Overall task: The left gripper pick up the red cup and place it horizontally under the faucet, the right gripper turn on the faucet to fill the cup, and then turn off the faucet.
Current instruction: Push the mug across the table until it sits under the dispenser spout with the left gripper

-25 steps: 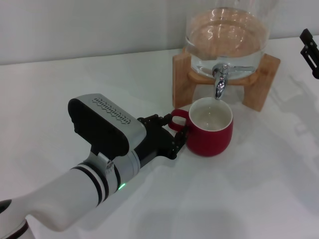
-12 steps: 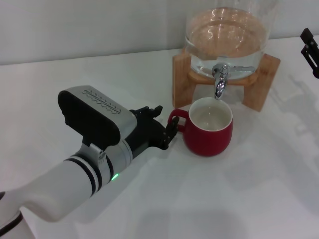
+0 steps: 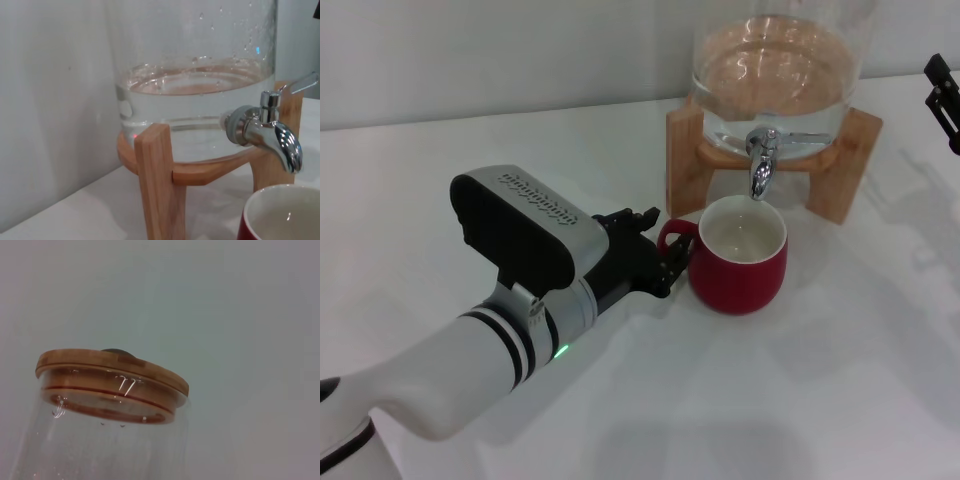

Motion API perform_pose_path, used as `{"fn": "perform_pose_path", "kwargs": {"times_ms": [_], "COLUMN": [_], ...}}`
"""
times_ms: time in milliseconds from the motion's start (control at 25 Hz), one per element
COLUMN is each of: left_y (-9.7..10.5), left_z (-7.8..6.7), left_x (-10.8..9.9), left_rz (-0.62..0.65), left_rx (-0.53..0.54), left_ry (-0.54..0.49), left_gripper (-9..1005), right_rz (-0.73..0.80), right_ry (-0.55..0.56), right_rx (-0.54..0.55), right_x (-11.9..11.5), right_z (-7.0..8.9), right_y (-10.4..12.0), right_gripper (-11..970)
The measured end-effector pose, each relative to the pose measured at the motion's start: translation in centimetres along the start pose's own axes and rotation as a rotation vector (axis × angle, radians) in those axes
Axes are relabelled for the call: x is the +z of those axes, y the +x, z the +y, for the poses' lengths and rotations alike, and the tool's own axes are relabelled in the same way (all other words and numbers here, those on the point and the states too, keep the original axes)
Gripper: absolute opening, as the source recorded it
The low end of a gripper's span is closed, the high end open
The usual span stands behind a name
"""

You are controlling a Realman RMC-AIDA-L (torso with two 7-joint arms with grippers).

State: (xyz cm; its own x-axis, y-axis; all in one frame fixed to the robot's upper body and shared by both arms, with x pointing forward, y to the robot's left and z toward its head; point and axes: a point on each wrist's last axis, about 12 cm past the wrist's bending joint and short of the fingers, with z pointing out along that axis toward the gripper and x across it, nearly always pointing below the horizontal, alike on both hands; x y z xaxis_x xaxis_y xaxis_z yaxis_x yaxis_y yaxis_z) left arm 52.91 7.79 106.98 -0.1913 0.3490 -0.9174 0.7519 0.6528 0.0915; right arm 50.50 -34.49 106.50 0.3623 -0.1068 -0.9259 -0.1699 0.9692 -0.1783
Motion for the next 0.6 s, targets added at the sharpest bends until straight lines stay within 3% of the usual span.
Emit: {"fn": "perform_pose_path", "kwargs": {"times_ms": [600], "left_y": [-0.35], "left_z": [0.60], "left_x": [0.81], "left_rz": [0.027], "left_rx": [0.046], "left_ry": [-0.013], "left_gripper": [451], "right_rz": [-0.006], "right_ry": [-0.003], "right_rx": [-0.002], "right_x": [0.39], "right_z": [0.05], "right_y": [-0.07], "right_gripper": [617]}}
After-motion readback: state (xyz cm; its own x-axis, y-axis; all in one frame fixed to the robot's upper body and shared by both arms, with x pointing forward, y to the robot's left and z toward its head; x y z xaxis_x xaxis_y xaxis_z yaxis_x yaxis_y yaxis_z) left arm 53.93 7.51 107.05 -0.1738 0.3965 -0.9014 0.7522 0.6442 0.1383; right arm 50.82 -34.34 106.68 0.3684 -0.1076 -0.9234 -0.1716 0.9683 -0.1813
